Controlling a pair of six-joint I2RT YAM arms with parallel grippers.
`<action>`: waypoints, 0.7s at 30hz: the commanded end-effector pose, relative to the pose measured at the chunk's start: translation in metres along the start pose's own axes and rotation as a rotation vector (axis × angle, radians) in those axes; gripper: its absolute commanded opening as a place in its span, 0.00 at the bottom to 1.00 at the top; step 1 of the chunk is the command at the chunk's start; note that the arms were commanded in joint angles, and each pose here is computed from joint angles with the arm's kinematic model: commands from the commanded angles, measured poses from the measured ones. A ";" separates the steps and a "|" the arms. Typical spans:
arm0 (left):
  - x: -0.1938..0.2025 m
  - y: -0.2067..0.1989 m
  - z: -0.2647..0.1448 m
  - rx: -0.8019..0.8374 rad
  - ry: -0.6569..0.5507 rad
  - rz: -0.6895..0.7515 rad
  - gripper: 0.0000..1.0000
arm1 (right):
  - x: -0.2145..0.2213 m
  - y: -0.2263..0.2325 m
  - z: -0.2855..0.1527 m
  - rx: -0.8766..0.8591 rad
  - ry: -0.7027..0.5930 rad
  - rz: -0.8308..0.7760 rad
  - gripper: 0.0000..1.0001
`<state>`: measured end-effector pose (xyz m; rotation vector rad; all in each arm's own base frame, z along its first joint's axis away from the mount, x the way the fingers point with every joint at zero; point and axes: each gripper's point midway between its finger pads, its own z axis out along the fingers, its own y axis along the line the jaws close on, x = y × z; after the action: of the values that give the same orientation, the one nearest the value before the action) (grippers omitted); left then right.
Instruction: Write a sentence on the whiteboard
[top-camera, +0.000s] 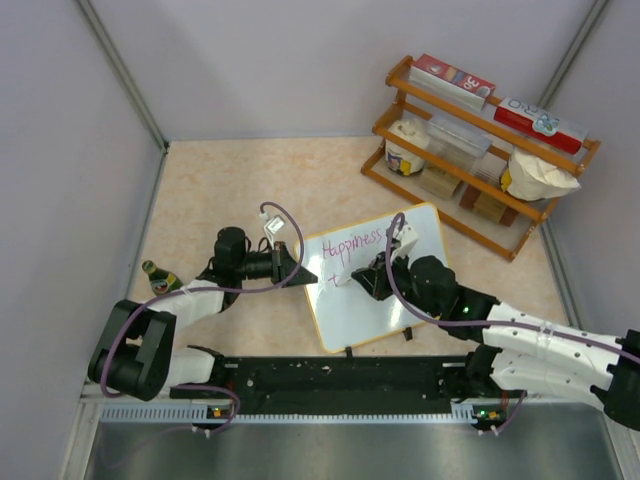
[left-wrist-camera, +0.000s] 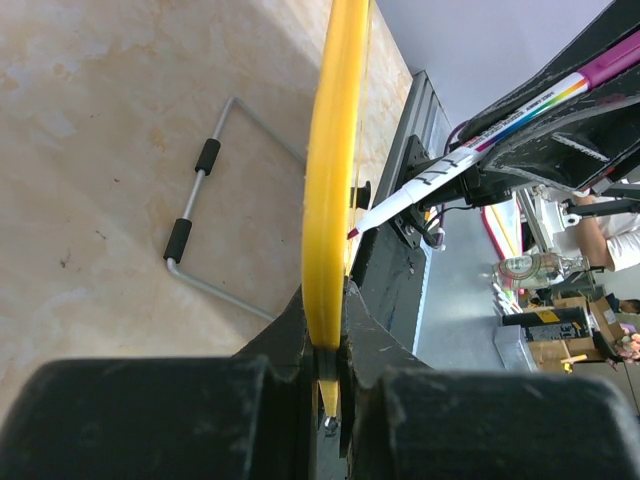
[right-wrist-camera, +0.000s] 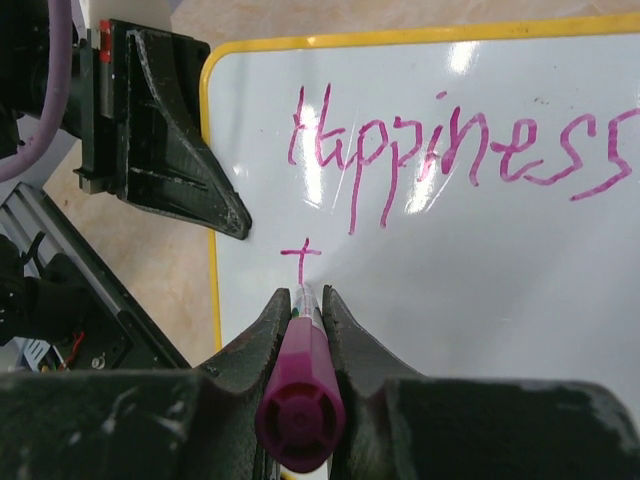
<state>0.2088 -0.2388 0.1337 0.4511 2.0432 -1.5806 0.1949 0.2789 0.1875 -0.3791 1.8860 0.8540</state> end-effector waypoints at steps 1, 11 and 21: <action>0.019 0.015 -0.001 -0.056 0.027 -0.001 0.00 | 0.014 -0.008 -0.006 0.028 0.036 -0.004 0.00; 0.019 0.014 -0.001 -0.060 0.027 0.001 0.00 | -0.003 -0.015 -0.006 0.083 -0.015 -0.005 0.00; 0.018 0.013 -0.002 -0.059 0.025 0.005 0.00 | -0.037 -0.006 -0.011 0.068 -0.100 -0.011 0.00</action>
<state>0.2082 -0.2382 0.1348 0.4488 2.0419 -1.5746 0.1962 0.2689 0.1882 -0.3409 1.8946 0.8231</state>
